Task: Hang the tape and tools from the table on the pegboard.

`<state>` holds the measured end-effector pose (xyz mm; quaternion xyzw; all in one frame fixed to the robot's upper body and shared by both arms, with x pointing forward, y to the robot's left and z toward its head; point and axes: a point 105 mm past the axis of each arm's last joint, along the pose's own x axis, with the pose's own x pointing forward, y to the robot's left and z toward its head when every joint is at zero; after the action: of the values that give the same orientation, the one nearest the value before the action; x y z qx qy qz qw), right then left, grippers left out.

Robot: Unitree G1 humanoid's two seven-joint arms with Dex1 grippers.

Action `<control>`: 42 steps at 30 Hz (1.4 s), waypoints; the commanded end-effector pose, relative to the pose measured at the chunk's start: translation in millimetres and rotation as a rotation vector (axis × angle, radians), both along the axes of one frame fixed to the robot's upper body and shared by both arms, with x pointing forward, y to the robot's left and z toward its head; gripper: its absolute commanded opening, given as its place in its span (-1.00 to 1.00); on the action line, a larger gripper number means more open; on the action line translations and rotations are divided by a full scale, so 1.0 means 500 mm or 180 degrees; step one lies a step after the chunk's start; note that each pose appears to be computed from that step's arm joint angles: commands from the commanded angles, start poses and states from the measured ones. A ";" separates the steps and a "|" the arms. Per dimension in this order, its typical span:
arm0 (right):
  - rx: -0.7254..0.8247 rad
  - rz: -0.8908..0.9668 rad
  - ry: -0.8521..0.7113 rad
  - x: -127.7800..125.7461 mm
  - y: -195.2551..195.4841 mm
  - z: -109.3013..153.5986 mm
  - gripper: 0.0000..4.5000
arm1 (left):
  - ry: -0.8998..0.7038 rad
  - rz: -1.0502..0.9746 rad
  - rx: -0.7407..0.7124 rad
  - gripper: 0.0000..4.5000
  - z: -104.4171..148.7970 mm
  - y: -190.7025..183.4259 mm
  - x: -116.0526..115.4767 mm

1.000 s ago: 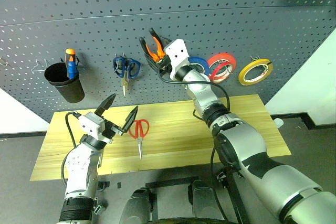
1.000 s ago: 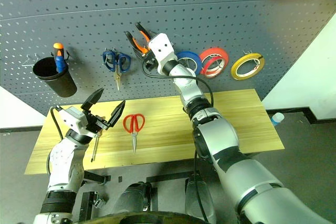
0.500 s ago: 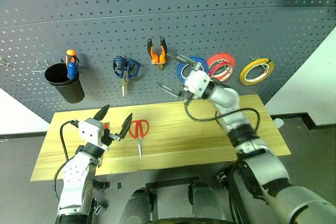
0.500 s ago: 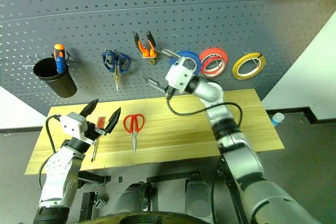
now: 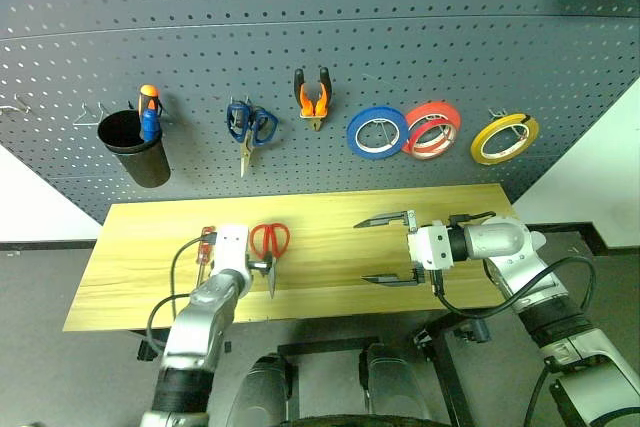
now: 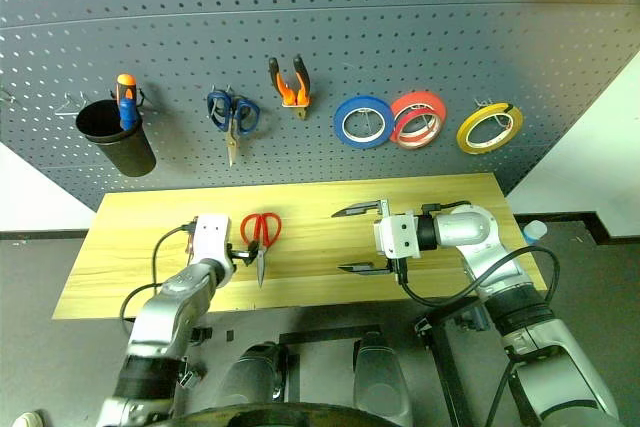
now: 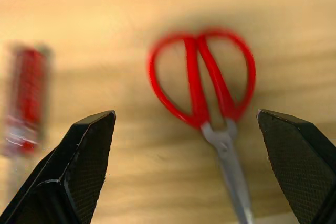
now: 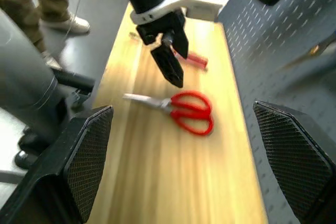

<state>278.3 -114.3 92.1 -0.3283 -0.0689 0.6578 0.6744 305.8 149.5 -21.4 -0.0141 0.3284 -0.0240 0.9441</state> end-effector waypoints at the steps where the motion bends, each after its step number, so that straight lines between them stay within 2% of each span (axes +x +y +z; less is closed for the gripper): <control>1: 0.0036 -0.0136 0.0162 0.004 -0.012 -0.009 0.98 | 0.0279 0.0154 0.0017 1.00 -0.008 -0.008 0.022; 8: 0.0115 -0.0303 0.0477 0.000 -0.026 -0.036 0.98 | 0.0664 0.0199 0.0221 1.00 -0.032 -0.029 0.033; 17: 0.0158 -0.0413 0.0474 0.007 -0.029 -0.048 0.98 | 0.0941 0.0409 -0.0095 1.00 -0.048 -0.042 0.035; 20: 0.0164 -0.0432 0.0462 0.010 -0.028 -0.050 1.00 | 0.1032 0.0526 -0.0229 0.74 -0.052 -0.044 0.034; 28: 0.0217 -0.0472 0.0380 0.018 -0.025 -0.043 1.00 | 0.0978 0.0564 -0.0263 -0.51 -0.040 -0.048 0.044; 31: 0.0228 -0.0478 0.0364 0.020 -0.024 -0.041 1.00 | 0.0976 0.0574 -0.0237 -0.84 -0.039 -0.046 0.045; 32: 0.0232 -0.0478 0.0360 0.021 -0.023 -0.041 1.00 | 0.0981 0.0582 -0.0211 -0.88 -0.039 -0.045 0.045; 42: 0.0265 -0.0484 0.0340 0.021 -0.017 -0.041 1.00 | 0.0767 0.0461 -0.0099 -0.88 -0.016 -0.032 0.054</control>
<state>283.8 -122.7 60.0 -0.2606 -0.0079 0.6285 0.7328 324.9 131.8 -43.0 -0.0630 0.4676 0.0479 0.8804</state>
